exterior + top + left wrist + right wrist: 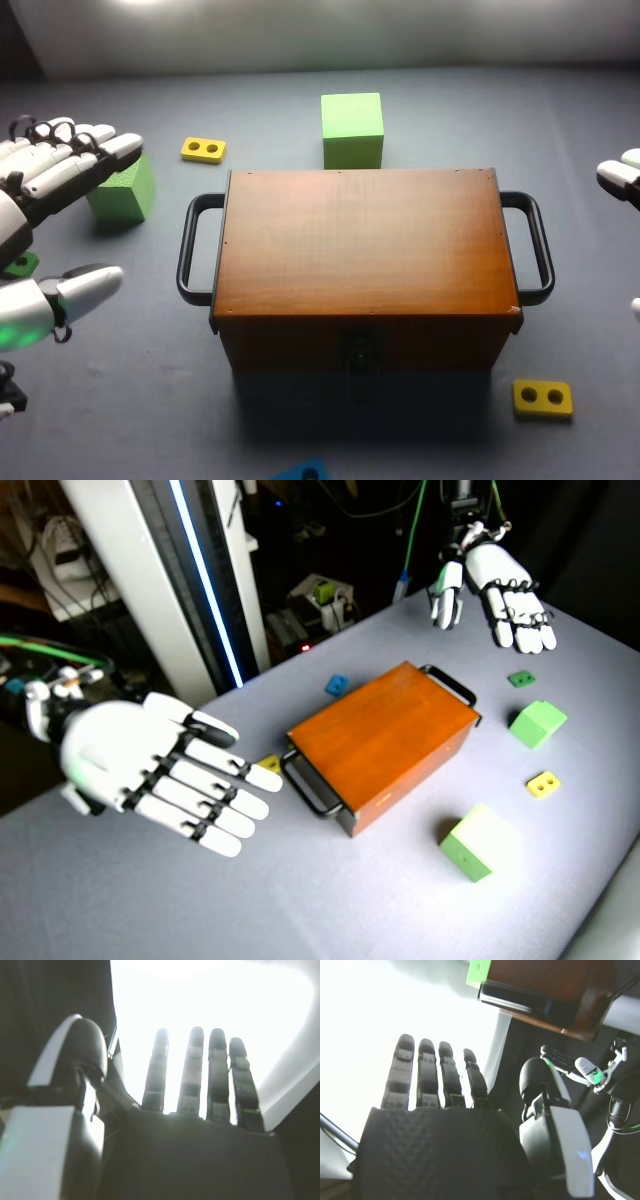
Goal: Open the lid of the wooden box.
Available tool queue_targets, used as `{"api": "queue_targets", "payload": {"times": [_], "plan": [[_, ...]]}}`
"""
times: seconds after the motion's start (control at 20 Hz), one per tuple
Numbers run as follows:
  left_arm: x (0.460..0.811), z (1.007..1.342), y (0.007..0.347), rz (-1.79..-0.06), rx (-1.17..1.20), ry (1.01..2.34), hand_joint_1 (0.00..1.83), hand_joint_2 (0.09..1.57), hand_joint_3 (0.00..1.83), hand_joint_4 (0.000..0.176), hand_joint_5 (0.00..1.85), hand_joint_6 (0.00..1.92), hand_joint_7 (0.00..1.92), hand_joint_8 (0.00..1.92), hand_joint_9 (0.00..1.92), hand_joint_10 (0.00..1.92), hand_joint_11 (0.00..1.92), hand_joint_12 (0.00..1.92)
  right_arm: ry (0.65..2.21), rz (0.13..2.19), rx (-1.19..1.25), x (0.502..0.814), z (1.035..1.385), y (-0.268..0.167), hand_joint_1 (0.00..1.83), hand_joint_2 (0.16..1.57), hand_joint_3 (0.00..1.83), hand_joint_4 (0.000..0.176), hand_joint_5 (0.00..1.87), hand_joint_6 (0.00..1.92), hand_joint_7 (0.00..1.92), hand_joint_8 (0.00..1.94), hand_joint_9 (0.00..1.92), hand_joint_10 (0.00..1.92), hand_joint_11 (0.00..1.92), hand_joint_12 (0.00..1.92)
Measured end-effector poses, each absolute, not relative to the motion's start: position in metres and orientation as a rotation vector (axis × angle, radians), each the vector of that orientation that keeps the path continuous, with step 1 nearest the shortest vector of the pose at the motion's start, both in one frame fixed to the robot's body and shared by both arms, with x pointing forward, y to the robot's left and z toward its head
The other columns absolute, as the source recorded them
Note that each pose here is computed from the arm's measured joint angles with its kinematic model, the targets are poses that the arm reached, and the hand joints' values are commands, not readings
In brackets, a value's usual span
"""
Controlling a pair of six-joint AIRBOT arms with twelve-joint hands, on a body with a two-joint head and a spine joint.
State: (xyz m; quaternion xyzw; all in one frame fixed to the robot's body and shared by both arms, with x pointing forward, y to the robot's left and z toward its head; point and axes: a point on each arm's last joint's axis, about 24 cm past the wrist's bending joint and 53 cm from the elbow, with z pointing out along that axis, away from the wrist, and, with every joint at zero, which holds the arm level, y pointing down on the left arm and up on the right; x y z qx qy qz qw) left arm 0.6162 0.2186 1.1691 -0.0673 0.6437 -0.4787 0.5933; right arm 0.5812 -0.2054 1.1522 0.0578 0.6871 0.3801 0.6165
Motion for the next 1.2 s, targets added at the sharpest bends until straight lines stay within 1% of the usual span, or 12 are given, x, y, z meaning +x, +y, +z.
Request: {"api": "queue_targets", "payload": {"times": [0.15,0.25,0.3,0.35,0.4,0.5,0.55,0.7,0.8,1.05,1.15,1.2], "plan": [[0.616,1.164,0.216,-1.108,-0.147,1.523,0.38,1.37,0.01,0.0,0.11,0.01,0.0,0.0,0.0,0.0,0.0,0.0,1.599,0.865,0.141,0.581,1.148,-0.207,0.38,1.39,0.02,0.0,0.03,0.02,0.0,0.0,0.0,0.0,0.0,0.0],[0.614,1.159,0.213,-1.108,-0.127,1.55,0.37,1.38,0.01,0.0,0.12,0.01,0.0,0.0,0.0,0.0,0.0,0.0,1.607,0.868,0.13,0.58,1.146,-0.205,0.35,1.39,0.01,0.0,0.03,0.01,0.0,0.0,0.0,0.0,0.0,0.0],[0.613,1.157,0.212,-1.103,-0.114,1.565,0.29,1.39,0.01,0.004,0.07,0.0,0.0,0.0,0.0,0.0,0.0,0.0,1.616,0.869,0.126,0.58,1.144,-0.204,0.33,1.39,0.01,0.0,0.03,0.01,0.0,0.0,0.0,0.0,0.0,0.0],[0.613,1.151,0.211,-1.093,-0.112,1.593,0.26,1.4,0.01,0.018,0.05,0.0,0.0,0.0,0.0,0.0,0.0,0.0,1.637,0.865,0.121,0.579,1.14,-0.203,0.31,1.39,0.01,0.0,0.03,0.01,0.0,0.0,0.0,0.0,0.0,0.0],[0.613,1.148,0.211,-1.089,-0.111,1.606,0.27,1.4,0.01,0.015,0.06,0.01,0.0,0.0,0.0,0.0,0.0,0.0,1.647,0.863,0.121,0.579,1.137,-0.203,0.31,1.39,0.01,0.0,0.03,0.01,0.0,0.0,0.0,0.0,0.0,0.0],[0.613,1.143,0.209,-1.082,-0.107,1.63,0.23,1.4,0.01,0.012,0.05,0.0,0.0,0.0,0.0,0.0,0.0,0.0,1.664,0.861,0.121,0.579,1.132,-0.202,0.33,1.39,0.0,0.0,0.03,0.01,0.0,0.0,0.0,0.0,0.0,0.0],[0.612,1.139,0.208,-1.083,-0.104,1.646,0.27,1.41,0.0,0.0,0.07,0.01,0.0,0.0,0.0,0.0,0.0,0.0,1.682,0.857,0.116,0.579,1.129,-0.201,0.32,1.39,0.0,0.0,0.03,0.0,0.0,0.0,0.0,0.0,0.0,0.0],[0.61,1.132,0.205,-1.081,-0.093,1.683,0.24,1.41,0.0,0.0,0.09,0.01,0.0,0.0,0.0,0.0,0.0,0.0,1.718,0.852,0.108,0.578,1.118,-0.199,0.3,1.39,0.0,0.0,0.03,0.01,0.0,0.0,0.0,0.0,0.0,0.0],[0.611,1.128,0.205,-1.073,-0.082,1.699,0.22,1.42,0.0,0.0,0.09,0.01,0.0,0.0,0.0,0.0,0.0,0.0,1.734,0.853,0.103,0.578,1.114,-0.197,0.36,1.38,0.0,0.0,0.04,0.01,0.0,0.0,0.0,0.0,0.0,0.0],[0.61,1.117,0.197,-1.086,-0.072,1.748,0.19,1.42,0.0,0.0,0.08,0.0,0.0,0.0,0.0,0.0,0.0,0.0,1.766,0.859,0.095,0.583,1.104,-0.189,0.36,1.38,0.0,0.0,0.04,0.01,0.0,0.0,0.0,0.0,0.0,0.0],[0.61,1.113,0.195,-1.094,-0.075,1.754,0.16,1.42,0.0,0.0,0.06,0.0,0.0,0.0,0.0,0.0,0.0,0.0,1.78,0.863,0.092,0.584,1.1,-0.186,0.42,1.38,0.0,0.0,0.05,0.01,0.0,0.0,0.0,0.0,0.0,0.0],[0.609,1.11,0.195,-1.091,-0.079,1.768,0.16,1.42,0.0,0.0,0.07,0.0,0.0,0.0,0.0,0.0,0.0,0.0,1.786,0.863,0.082,0.584,1.099,-0.185,0.36,1.39,0.0,0.0,0.03,0.01,0.0,0.0,0.0,0.0,0.0,0.0]]}}
